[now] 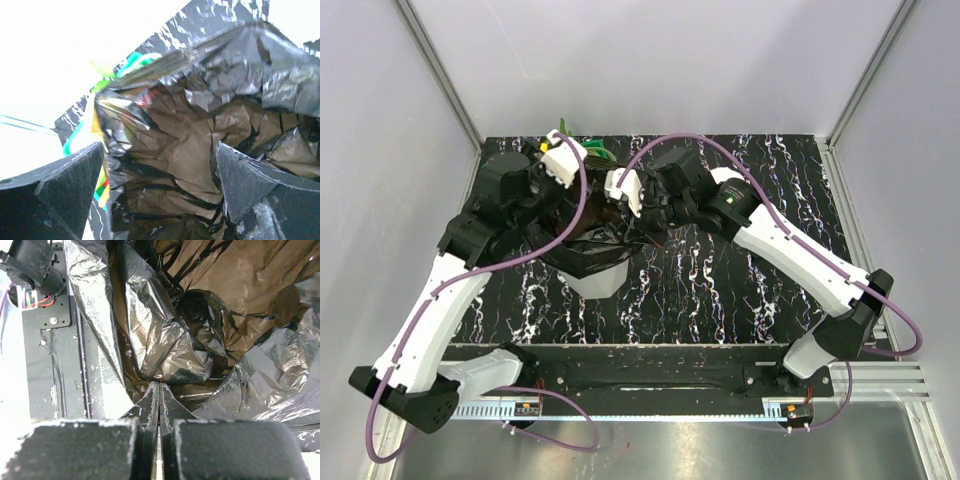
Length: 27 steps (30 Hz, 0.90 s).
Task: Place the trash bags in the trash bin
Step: Place the trash bag in the trash bin.
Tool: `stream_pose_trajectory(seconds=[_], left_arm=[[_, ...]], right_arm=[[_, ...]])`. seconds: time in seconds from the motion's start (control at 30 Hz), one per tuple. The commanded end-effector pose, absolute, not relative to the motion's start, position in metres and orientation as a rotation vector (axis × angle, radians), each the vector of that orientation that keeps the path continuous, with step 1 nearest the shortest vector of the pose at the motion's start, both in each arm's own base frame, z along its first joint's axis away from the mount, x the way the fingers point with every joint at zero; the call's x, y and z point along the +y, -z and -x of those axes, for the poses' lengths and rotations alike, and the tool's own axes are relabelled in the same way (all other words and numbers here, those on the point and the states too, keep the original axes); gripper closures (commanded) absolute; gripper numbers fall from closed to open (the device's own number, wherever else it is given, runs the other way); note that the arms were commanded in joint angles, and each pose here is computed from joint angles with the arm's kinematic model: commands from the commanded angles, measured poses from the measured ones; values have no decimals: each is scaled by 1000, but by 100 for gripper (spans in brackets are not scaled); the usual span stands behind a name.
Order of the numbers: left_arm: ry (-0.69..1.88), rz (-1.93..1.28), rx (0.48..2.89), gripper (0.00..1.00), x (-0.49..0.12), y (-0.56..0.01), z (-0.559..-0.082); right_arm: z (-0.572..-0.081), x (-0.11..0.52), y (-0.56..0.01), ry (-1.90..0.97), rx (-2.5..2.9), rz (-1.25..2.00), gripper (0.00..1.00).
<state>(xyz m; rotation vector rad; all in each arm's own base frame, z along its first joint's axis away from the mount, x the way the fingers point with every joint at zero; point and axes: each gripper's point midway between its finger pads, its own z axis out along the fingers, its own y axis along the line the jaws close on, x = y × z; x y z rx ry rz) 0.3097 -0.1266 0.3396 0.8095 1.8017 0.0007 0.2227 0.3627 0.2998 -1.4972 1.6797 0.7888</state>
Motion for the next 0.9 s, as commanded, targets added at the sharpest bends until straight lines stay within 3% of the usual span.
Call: stream_pose_trajectory(seconds=[0.0, 0.27, 0.37, 0.5, 0.7, 0.87], left_arm=[[66, -689, 1625, 1, -131, -406, -305], [27, -617, 1618, 1, -114, -424, -293], [-21, -594, 1632, 1, -101, -423, -286], [-60, -580, 1679, 1, -88, -409, -279], [-106, -597, 1747, 1, -70, -383, -261], [-114, -518, 1776, 1, -49, -370, -247]], right_arm=[[-220, 360, -295, -770, 1698, 1514, 100], [-224, 363, -301, -774, 1709, 1477, 98], [-225, 363, -302, -773, 1716, 1466, 83], [-227, 362, -313, -763, 1702, 1439, 49], [-233, 355, -344, -731, 1670, 1390, 35], [-238, 350, -365, -744, 1650, 1340, 31]])
